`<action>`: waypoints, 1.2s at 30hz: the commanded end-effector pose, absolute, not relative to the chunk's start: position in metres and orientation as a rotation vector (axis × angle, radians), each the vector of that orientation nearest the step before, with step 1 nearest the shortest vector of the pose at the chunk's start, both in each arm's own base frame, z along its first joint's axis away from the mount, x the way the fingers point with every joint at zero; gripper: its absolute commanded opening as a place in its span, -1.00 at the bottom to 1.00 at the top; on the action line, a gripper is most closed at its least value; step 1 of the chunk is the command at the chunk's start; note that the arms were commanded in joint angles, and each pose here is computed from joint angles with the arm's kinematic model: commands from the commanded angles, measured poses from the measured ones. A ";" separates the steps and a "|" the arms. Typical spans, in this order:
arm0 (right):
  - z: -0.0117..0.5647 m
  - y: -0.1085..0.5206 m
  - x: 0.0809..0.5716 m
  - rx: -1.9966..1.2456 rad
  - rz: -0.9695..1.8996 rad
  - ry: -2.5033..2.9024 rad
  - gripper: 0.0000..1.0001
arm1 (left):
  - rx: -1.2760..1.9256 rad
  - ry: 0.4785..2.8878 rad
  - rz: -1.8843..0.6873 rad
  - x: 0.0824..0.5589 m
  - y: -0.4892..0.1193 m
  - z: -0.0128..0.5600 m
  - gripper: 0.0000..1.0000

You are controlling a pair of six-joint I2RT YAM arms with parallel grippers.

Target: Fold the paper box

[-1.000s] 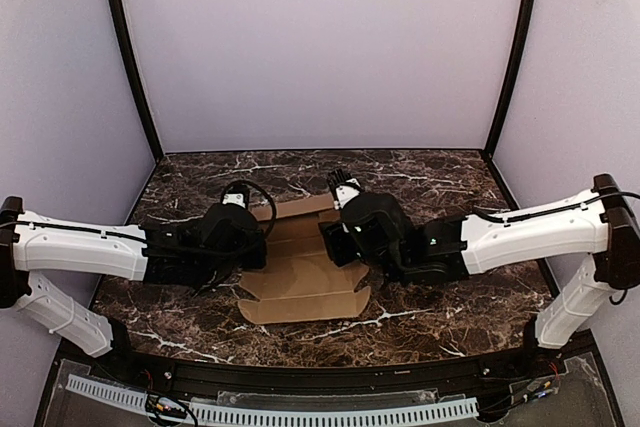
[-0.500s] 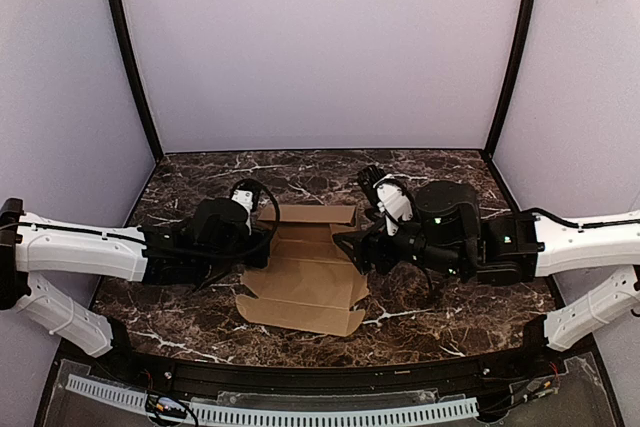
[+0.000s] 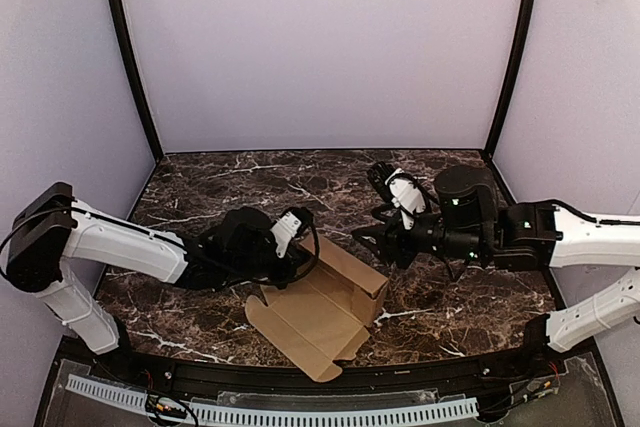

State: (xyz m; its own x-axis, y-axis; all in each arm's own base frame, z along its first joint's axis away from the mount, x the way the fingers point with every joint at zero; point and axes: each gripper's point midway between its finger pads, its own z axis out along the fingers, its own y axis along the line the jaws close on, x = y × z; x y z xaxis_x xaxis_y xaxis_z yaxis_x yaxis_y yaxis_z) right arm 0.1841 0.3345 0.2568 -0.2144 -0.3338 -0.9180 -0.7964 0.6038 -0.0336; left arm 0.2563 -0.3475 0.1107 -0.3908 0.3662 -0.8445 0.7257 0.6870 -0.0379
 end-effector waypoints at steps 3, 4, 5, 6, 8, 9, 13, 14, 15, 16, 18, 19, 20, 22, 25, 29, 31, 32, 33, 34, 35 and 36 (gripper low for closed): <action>0.247 0.341 0.201 -0.907 0.630 1.840 -0.29 | 1.088 1.789 -0.682 0.240 -0.391 0.120 -0.99; 0.243 0.342 0.204 -0.896 0.643 1.847 -0.42 | 1.099 1.764 -0.691 0.240 -0.395 0.121 -0.99; 0.241 0.343 0.206 -0.883 0.655 1.849 -0.58 | 1.118 1.762 -0.703 0.239 -0.399 0.117 -0.99; 0.240 0.345 0.208 -0.879 0.671 1.845 -0.72 | 1.139 1.757 -0.703 0.238 -0.401 0.114 -0.99; 0.234 0.346 0.213 -0.854 0.683 1.853 -1.00 | 1.168 1.746 -0.719 0.237 -0.407 0.110 -0.99; 0.231 0.348 0.215 -0.848 0.694 1.857 -1.00 | 1.182 1.745 -0.729 0.235 -0.408 0.105 -0.99; 0.219 0.355 0.223 -0.815 0.722 1.879 -1.00 | 1.207 1.699 -0.742 0.234 -0.413 0.101 -0.99; 0.215 0.356 0.225 -0.807 0.725 1.887 -1.00 | 1.211 1.689 -0.738 0.234 -0.414 0.101 -0.99; 0.211 0.357 0.227 -0.796 0.730 1.893 -1.00 | 1.213 1.681 -0.740 0.234 -0.414 0.100 -0.99; 0.206 0.357 0.228 -0.789 0.739 1.901 -1.00 | 1.216 1.673 -0.739 0.234 -0.415 0.099 -0.99; 0.199 0.360 0.229 -0.774 0.763 1.908 -1.00 | 1.217 1.668 -0.744 0.234 -0.417 0.095 -0.99; 0.194 0.362 0.229 -0.773 0.776 1.912 -1.00 | 1.212 1.660 -0.746 0.235 -0.418 0.096 -0.99; 0.190 0.364 0.228 -0.772 0.787 1.917 -1.00 | 1.207 1.664 -0.741 0.236 -0.417 0.093 -0.99; 0.179 0.366 0.228 -0.768 0.797 1.935 -1.00 | 1.200 1.664 -0.733 0.238 -0.417 0.091 -0.99; 0.165 0.370 0.229 -0.771 0.802 1.959 -1.00 | 1.198 1.676 -0.715 0.241 -0.418 0.086 -0.99; 0.146 0.372 0.231 -0.767 0.795 1.986 -1.00 | 1.190 1.692 -0.706 0.244 -0.418 0.079 -0.99; 0.135 0.372 0.232 -0.763 0.782 2.005 -1.00 | 1.184 1.701 -0.710 0.244 -0.418 0.076 -0.99; 0.132 0.372 0.232 -0.761 0.784 2.007 -1.00 | 1.181 1.706 -0.707 0.245 -0.418 0.074 -0.97; 0.130 0.373 0.232 -0.760 0.790 2.009 -1.00 | 1.177 1.716 -0.707 0.245 -0.418 0.071 -0.97; 0.126 0.373 0.231 -0.757 0.794 2.014 -1.00 | 1.175 1.718 -0.706 0.245 -0.417 0.069 -0.97; 0.123 0.373 0.230 -0.758 0.796 2.023 -1.00 | 1.172 1.725 -0.705 0.245 -0.417 0.067 -0.96; 0.119 0.373 0.230 -0.757 0.797 2.030 -1.00 | 1.169 1.726 -0.704 0.245 -0.416 0.066 -0.96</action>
